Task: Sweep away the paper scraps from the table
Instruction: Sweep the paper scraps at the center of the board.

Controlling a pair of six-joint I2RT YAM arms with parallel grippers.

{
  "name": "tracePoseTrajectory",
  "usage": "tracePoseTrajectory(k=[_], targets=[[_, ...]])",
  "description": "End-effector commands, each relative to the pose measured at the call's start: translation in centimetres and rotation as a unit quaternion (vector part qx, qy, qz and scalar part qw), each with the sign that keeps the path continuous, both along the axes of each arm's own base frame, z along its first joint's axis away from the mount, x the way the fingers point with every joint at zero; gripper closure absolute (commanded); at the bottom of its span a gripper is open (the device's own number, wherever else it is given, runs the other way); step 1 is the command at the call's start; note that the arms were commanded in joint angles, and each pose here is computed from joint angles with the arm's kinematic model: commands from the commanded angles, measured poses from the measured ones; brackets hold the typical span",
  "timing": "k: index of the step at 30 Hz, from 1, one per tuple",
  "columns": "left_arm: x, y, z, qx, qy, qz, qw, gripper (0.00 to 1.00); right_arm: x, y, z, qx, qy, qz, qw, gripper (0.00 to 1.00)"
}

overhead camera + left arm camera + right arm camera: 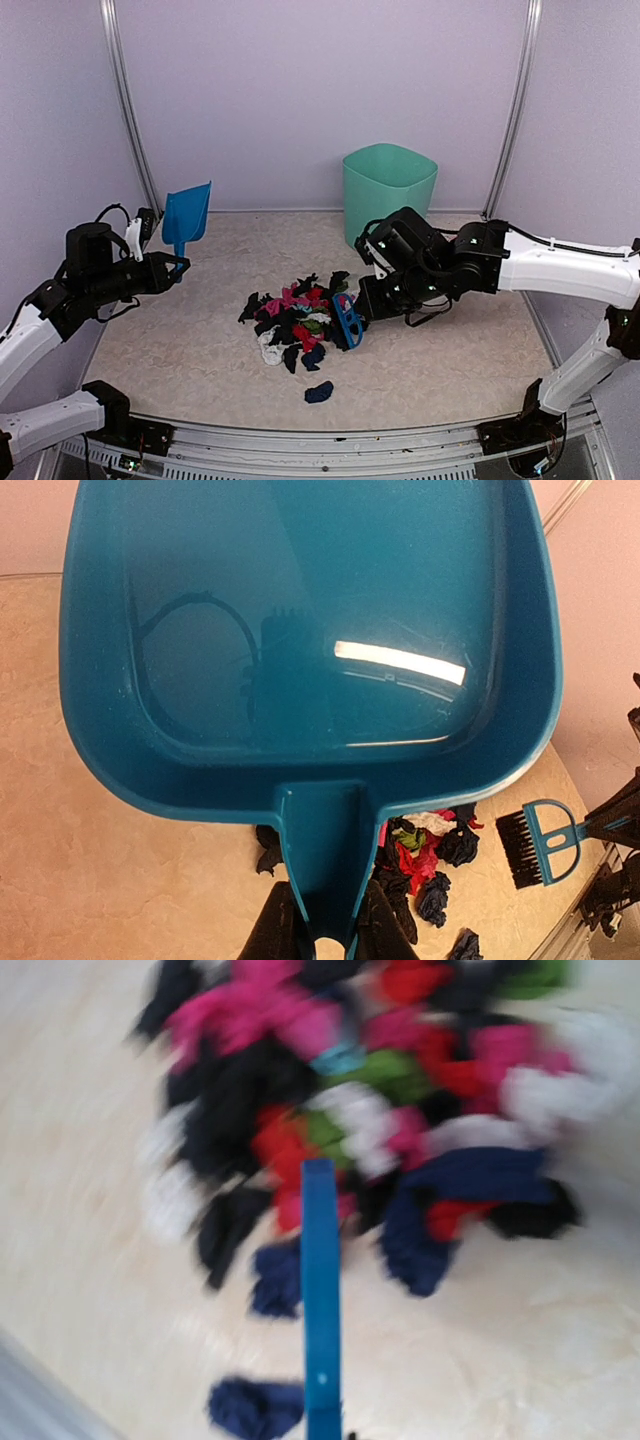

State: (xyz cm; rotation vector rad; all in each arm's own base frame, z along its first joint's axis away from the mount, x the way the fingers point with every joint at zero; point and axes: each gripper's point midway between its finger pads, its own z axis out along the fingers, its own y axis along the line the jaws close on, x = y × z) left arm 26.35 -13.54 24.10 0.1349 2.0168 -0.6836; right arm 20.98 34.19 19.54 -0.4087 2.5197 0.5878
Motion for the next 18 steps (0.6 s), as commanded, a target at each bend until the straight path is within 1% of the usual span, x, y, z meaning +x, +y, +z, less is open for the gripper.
tracePoseTrajectory(k=[1, 4, 6, 8, 13, 16, 17, 18], targets=[[0.3, -0.2, -0.3, 0.001, 0.0, 0.001, 1.0, 1.0, -4.1, 2.3, 0.2, 0.019, -0.001, 0.216, 0.976, 1.0], [0.4, -0.2, -0.5, 0.003, 0.004, 0.002, 1.0, 1.0, -6.9, 3.2, -0.9, 0.03, 0.021, 0.32, 0.947, 1.0], [0.5, -0.2, -0.6, 0.004, 0.005, 0.003, 1.0, 1.0, -8.0, 3.9, -1.9, 0.032, 0.032, 0.375, 0.926, 1.0], [0.6, -0.2, -0.8, 0.005, 0.008, 0.004, 1.0, 1.0, -8.9, 4.6, -2.7, 0.04, 0.035, 0.418, 0.907, 1.0], [0.7, -0.3, -1.3, 0.008, 0.021, 0.019, 1.0, 1.0, -11.7, 6.4, -4.5, 0.058, 0.028, 0.526, 0.848, 1.0], [0.4, -0.6, -1.7, 0.022, 0.031, 0.028, 0.999, 1.0, -12.0, 6.6, -6.5, 0.04, 0.02, 0.557, 0.829, 1.0], [0.2, -1.1, -2.0, 0.029, 0.037, 0.025, 0.999, 1.0, -11.6, 6.5, -7.2, 0.028, 0.014, 0.562, 0.827, 1.0], [0.1, -1.3, -2.1, 0.032, 0.043, 0.027, 0.998, 1.0, -10.9, 6.6, -7.8, 0.009, 0.005, 0.558, 0.83, 1.0]])
